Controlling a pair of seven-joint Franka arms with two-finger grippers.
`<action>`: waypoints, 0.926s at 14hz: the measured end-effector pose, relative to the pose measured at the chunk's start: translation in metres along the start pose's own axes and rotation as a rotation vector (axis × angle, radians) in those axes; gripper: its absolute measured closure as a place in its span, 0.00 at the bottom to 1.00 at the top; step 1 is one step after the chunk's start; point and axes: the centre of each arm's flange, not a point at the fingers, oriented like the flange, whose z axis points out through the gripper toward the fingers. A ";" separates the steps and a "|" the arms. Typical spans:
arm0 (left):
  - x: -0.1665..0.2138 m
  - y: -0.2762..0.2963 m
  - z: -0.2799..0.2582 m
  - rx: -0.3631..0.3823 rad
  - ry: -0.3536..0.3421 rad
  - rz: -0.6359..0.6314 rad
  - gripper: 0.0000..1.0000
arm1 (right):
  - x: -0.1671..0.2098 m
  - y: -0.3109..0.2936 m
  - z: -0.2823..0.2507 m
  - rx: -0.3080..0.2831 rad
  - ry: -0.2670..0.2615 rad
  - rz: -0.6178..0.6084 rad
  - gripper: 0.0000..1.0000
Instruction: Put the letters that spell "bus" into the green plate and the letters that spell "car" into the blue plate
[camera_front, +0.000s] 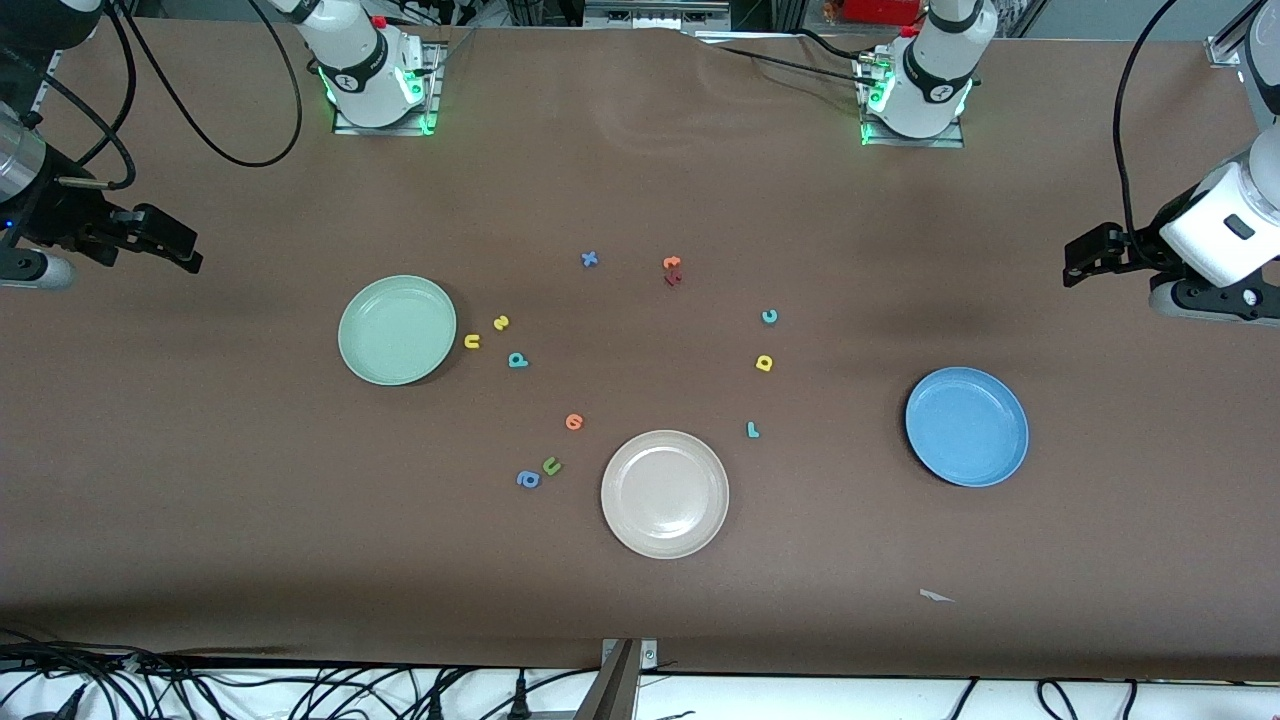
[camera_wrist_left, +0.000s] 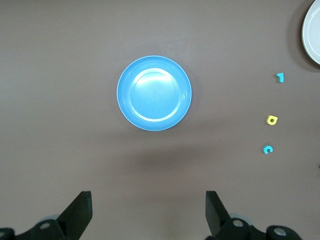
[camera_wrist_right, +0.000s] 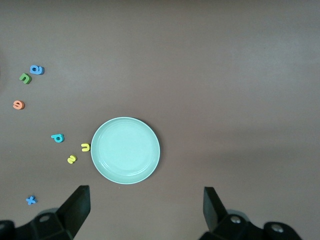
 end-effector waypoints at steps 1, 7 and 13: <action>0.000 0.000 0.000 0.000 0.000 0.000 0.00 | 0.000 0.000 0.000 0.000 0.000 -0.001 0.00; 0.000 0.000 0.000 0.000 0.000 0.000 0.00 | 0.001 -0.001 0.003 0.000 -0.006 -0.001 0.00; 0.000 0.000 0.000 0.000 0.000 0.000 0.00 | 0.002 -0.001 0.006 -0.001 -0.011 -0.001 0.00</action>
